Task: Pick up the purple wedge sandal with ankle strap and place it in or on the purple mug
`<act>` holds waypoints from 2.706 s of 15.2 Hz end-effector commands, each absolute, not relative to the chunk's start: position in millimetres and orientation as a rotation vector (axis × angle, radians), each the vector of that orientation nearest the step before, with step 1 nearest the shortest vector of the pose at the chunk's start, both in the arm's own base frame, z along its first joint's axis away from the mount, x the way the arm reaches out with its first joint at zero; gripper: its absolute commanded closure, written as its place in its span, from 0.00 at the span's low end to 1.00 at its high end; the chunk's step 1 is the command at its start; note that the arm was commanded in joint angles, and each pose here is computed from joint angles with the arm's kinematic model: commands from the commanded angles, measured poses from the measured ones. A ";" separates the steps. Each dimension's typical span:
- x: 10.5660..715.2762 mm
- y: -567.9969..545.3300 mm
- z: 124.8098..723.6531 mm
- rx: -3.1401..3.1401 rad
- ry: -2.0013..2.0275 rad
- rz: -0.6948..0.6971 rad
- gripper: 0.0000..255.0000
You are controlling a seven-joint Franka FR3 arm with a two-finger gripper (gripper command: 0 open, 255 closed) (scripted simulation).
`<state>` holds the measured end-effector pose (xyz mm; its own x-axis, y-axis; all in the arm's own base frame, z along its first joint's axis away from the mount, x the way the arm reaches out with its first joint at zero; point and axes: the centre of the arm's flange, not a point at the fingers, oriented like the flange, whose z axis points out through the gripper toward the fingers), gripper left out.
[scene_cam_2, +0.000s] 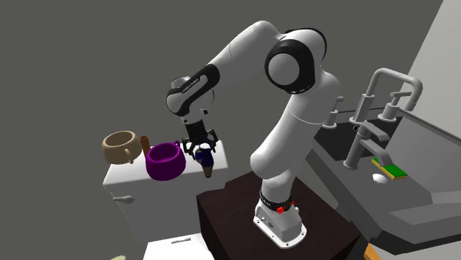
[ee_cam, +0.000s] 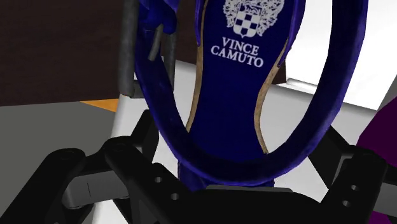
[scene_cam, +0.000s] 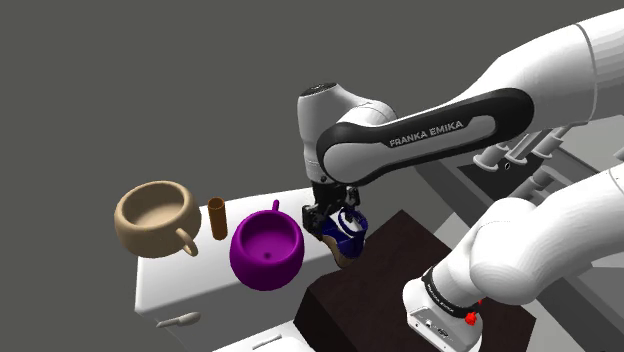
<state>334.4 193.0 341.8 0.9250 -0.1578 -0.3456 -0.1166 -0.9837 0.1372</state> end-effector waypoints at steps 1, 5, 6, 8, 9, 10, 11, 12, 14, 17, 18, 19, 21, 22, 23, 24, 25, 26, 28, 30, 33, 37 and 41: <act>331.3 192.5 332.4 2.970 -0.213 -0.547 0.00; 328.2 191.7 324.6 2.970 -0.213 -0.547 0.00; 328.2 191.7 324.6 2.970 -0.213 -0.547 0.00; 328.2 191.7 324.6 2.970 -0.213 -0.547 0.00; 328.2 191.7 324.6 2.970 -0.213 -0.547 0.00; 328.3 191.8 324.7 2.970 -0.213 -0.547 0.00; 328.3 191.8 324.7 2.970 -0.213 -0.547 1.00; 328.3 191.8 324.7 2.970 -0.213 -0.547 1.00; 328.3 191.8 324.7 2.970 -0.213 -0.547 1.00; 328.3 191.7 324.7 2.970 -0.213 -0.547 1.00; 328.3 191.8 324.7 2.970 -0.213 -0.547 1.00; 328.3 191.7 324.7 2.970 -0.213 -0.547 1.00; 328.2 191.7 329.9 2.970 -0.213 -0.547 1.00; 328.2 191.7 335.2 2.970 -0.213 -0.547 1.00; 328.2 191.7 340.5 2.970 -0.213 -0.547 1.00; 328.2 191.7 345.8 2.970 -0.213 -0.547 1.00; 328.2 191.7 351.0 2.970 -0.213 -0.547 1.00; 328.2 191.7 356.3 2.970 -0.213 -0.547 1.00; 328.2 191.7 366.9 2.970 -0.213 -0.547 1.00; 328.2 191.7 377.4 2.970 -0.213 -0.547 1.00; 331.4 197.0 375.6 2.881 -0.316 -0.445 0.00; 334.9 203.1 371.0 2.699 -0.491 -0.267 0.00; 329.6 196.0 351.9 2.699 -0.491 -0.267 0.00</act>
<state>331.5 196.7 356.7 0.9210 -0.3714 -0.1177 -0.2981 -0.8663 0.4008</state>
